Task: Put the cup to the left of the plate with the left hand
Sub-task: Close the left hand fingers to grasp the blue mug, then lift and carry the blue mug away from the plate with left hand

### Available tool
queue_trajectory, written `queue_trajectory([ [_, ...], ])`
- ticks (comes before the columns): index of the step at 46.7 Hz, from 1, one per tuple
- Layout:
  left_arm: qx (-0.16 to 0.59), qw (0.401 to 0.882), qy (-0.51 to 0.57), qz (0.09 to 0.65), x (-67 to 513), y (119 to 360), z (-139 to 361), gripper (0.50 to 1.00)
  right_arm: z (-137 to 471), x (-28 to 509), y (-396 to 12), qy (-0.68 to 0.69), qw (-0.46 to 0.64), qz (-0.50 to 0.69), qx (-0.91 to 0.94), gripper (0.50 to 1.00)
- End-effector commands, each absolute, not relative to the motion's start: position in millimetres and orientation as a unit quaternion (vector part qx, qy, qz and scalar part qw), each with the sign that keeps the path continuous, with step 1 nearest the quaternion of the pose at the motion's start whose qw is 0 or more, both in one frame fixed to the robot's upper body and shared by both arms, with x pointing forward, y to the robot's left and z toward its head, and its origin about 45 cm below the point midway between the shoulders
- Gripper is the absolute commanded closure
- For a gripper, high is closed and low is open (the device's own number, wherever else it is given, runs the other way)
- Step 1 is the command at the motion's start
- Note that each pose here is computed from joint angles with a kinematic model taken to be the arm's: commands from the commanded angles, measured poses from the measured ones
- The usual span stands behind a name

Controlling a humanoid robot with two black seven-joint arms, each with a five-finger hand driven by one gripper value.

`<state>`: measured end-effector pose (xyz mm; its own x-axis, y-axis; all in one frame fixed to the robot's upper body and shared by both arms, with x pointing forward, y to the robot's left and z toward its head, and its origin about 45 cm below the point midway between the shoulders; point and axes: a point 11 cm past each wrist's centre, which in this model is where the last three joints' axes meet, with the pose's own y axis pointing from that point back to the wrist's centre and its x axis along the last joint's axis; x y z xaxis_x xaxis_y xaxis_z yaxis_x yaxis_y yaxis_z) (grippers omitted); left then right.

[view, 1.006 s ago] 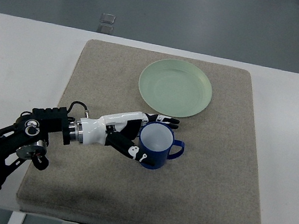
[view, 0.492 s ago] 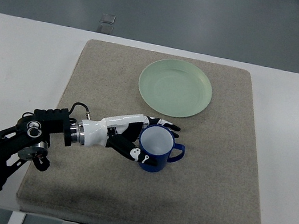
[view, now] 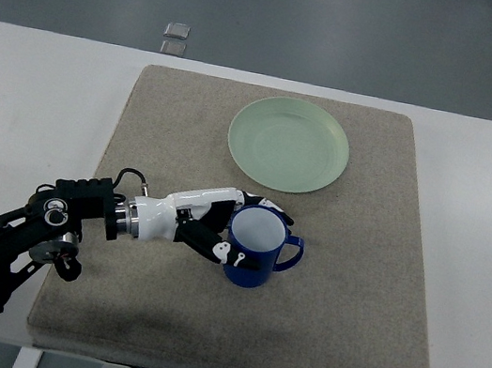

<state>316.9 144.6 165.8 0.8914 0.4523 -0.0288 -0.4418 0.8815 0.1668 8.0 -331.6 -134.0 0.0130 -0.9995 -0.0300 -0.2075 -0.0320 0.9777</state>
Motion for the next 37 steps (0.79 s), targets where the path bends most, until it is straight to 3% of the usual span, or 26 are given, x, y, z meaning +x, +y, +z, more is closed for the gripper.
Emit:
queue_trajectory([
  [1, 0.076, 0.969, 0.031, 0.233, 318.6, 145.5, 168.1, 0.791, -134.0, 8.0, -331.6, -0.539, 0.440, -0.450, 0.560, 0.568],
  [12, 0.060, 0.968, 0.017, 0.242, 327.0, 148.0, 181.7, 0.797, -134.0, 8.0, -331.6, -0.539, 0.440, -0.450, 0.560, 0.568],
  [20, 0.038, 0.961, -0.009, 0.273, 346.2, 167.5, 205.2, 0.804, -134.0, 8.0, -331.6, -0.539, 0.440, -0.450, 0.560, 0.568],
  [37, 0.044, 0.929, -0.043, 0.366, 379.3, 245.9, 234.3, 1.000, -134.0, 8.0, -331.6, -0.539, 0.440, -0.450, 0.560, 0.568],
])
